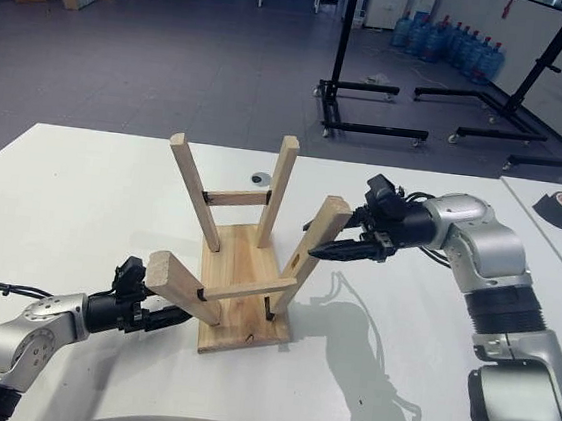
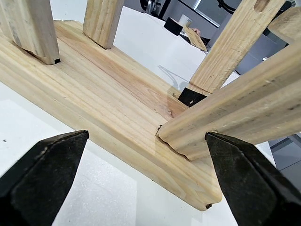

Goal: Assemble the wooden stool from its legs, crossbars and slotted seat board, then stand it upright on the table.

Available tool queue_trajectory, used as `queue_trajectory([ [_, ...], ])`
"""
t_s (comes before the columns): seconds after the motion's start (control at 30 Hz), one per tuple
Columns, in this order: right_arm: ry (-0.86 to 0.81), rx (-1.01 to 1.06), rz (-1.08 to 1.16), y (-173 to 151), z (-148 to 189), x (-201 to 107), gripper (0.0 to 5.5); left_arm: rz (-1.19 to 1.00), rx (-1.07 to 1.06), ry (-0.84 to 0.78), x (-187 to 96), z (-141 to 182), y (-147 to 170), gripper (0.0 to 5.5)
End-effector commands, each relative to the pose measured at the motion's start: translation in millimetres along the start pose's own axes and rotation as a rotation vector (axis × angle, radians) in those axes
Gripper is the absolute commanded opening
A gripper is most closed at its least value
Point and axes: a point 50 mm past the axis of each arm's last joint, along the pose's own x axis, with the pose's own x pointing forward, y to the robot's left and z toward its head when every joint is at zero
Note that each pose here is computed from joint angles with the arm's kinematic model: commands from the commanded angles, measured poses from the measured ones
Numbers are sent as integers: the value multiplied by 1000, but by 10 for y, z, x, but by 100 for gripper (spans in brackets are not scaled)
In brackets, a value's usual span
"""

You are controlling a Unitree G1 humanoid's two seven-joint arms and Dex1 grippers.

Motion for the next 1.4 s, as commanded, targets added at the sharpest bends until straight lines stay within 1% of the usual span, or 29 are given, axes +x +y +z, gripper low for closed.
queue_trajectory([
  [0.03, 63, -75, -6, -40, 51, 32, 203, -25, 6, 7, 29, 16, -25, 455],
  [0.17, 97, -107, 0, -65, 88, 34, 203, -34, 6, 6, 38, 17, -28, 455],
  [0.33, 130, -94, 24, -59, -1, 55, 203, -43, 10, 7, 50, 22, -31, 455],
  [0.53, 152, -46, 57, 39, -164, 61, 203, -39, 9, 6, 41, 21, -28, 455],
  [0.73, 171, -41, 40, 27, -200, 15, 203, -44, 16, 12, 38, 29, -28, 455],
  [0.83, 177, -25, 42, 53, -248, 3, 203, -49, 20, 14, 45, 33, -28, 455],
  [1.07, 205, -60, 57, 126, -274, 3, 203, -51, 18, -5, 40, 51, -30, 455],
  [1.17, 190, -57, 64, 153, -273, 23, 203, -50, 20, -6, 40, 55, -29, 455],
  [1.4, 211, 46, 55, 90, -285, 116, 203, -47, 27, -4, 63, 59, -19, 455],
])
